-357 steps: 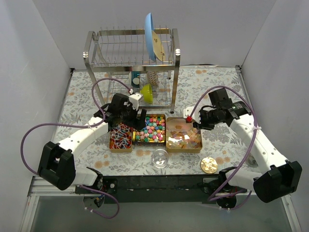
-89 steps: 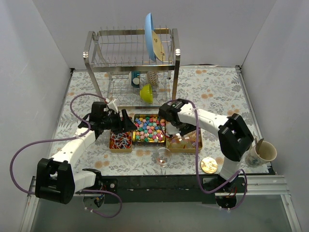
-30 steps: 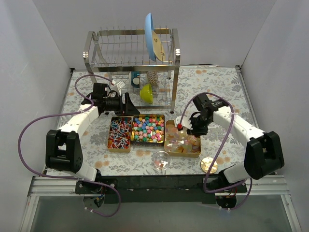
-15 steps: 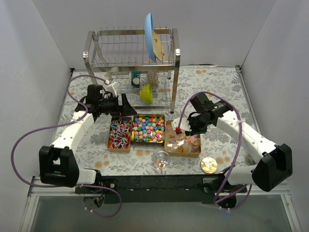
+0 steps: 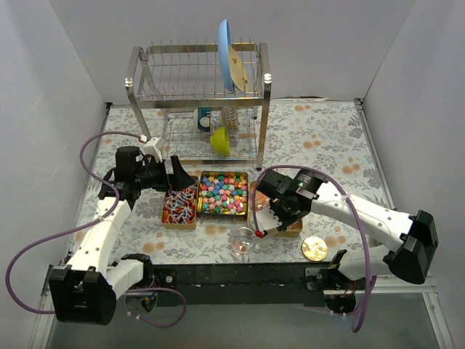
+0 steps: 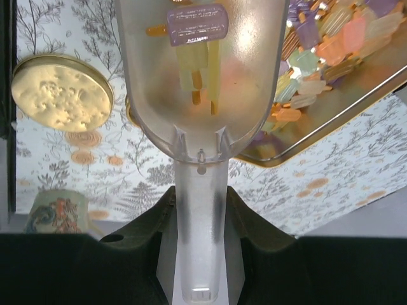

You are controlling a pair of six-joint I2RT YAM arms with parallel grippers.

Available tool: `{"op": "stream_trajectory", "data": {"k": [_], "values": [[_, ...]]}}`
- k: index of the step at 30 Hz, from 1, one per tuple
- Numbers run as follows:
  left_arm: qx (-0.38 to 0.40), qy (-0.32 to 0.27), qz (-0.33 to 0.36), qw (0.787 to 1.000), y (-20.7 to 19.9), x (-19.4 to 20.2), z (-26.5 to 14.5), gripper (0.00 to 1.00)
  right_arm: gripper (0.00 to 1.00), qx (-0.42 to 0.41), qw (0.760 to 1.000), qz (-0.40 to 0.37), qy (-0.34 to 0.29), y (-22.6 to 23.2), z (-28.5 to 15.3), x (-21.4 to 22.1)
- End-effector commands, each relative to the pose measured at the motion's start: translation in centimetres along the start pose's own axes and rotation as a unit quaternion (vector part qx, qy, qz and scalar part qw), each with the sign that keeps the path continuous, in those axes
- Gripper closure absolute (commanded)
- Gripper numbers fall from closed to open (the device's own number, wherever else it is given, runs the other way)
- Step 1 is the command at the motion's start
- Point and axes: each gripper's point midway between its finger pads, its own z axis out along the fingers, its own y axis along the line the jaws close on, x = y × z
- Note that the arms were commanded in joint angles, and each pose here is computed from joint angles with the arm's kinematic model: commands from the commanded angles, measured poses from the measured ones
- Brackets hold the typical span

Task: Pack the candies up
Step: Place the fake candies in the packing bottle.

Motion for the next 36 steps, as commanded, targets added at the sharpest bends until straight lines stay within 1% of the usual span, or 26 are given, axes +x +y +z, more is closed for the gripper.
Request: {"op": "stream_trajectory", "data": {"k": [1, 2, 3, 8, 11, 12, 17, 21, 27, 30, 32, 34, 36], "values": [[0.006, -0.038, 0.008, 0.999, -0.5, -1.2, -1.0, 0.02, 0.99, 0.002, 0.997, -0.033, 0.076, -1.2, -1.8, 1.4], [0.008, -0.041, 0.006, 0.999, -0.6, -1.2, -1.1, 0.02, 0.99, 0.002, 0.996, -0.036, 0.083, -1.5, -1.8, 1.3], [0.012, -0.044, 0.002, 0.999, -0.7, -1.3, -1.3, 0.02, 0.99, 0.005, 0.994, -0.041, 0.103, -1.9, -1.8, 1.6], [0.014, -0.065, -0.001, 0.998, -0.7, -1.9, -1.7, 0.02, 0.99, 0.018, 0.989, -0.059, 0.135, -3.1, -2.1, 1.1], [0.006, -0.073, -0.004, 0.997, -0.4, -2.1, -1.7, 0.02, 0.99, 0.031, 0.983, -0.085, 0.159, -3.7, -2.6, 0.9], [0.002, -0.074, -0.005, 0.997, -0.2, -2.1, -1.7, 0.02, 0.99, 0.038, 0.979, -0.095, 0.174, -4.0, -2.8, 1.0], [-0.014, -0.080, -0.015, 0.997, 0.4, -2.3, -1.6, 0.02, 0.99, 0.064, 0.968, -0.137, 0.201, -5.2, -3.8, -0.3], [-0.015, -0.083, -0.018, 0.996, 0.4, -2.6, -1.6, 0.02, 0.99, 0.082, 0.953, -0.165, 0.241, -6.4, -4.5, -0.6], [-0.017, -0.078, -0.029, 0.996, 0.7, -2.6, -1.2, 0.02, 0.99, 0.095, 0.945, -0.188, 0.249, -7.2, -5.1, -1.6], [-0.002, -0.067, -0.033, 0.997, 0.4, -2.1, -0.9, 0.07, 0.99, 0.107, 0.948, -0.181, 0.239, -7.3, -5.8, -1.6], [0.006, -0.056, -0.027, 0.998, 0.2, -1.6, -0.5, 0.15, 0.99, 0.120, 0.953, -0.163, 0.225, -7.2, -6.5, -1.4], [0.028, -0.040, -0.007, 0.999, -0.6, -1.1, 0.0, 0.24, 0.99, 0.129, 0.963, -0.126, 0.200, -7.2, -7.1, -1.1], [0.056, -0.022, 0.016, 0.998, -2.0, -0.3, 0.5, 0.38, 0.99, 0.131, 0.976, -0.071, 0.161, -6.8, -7.3, -0.4]]}}
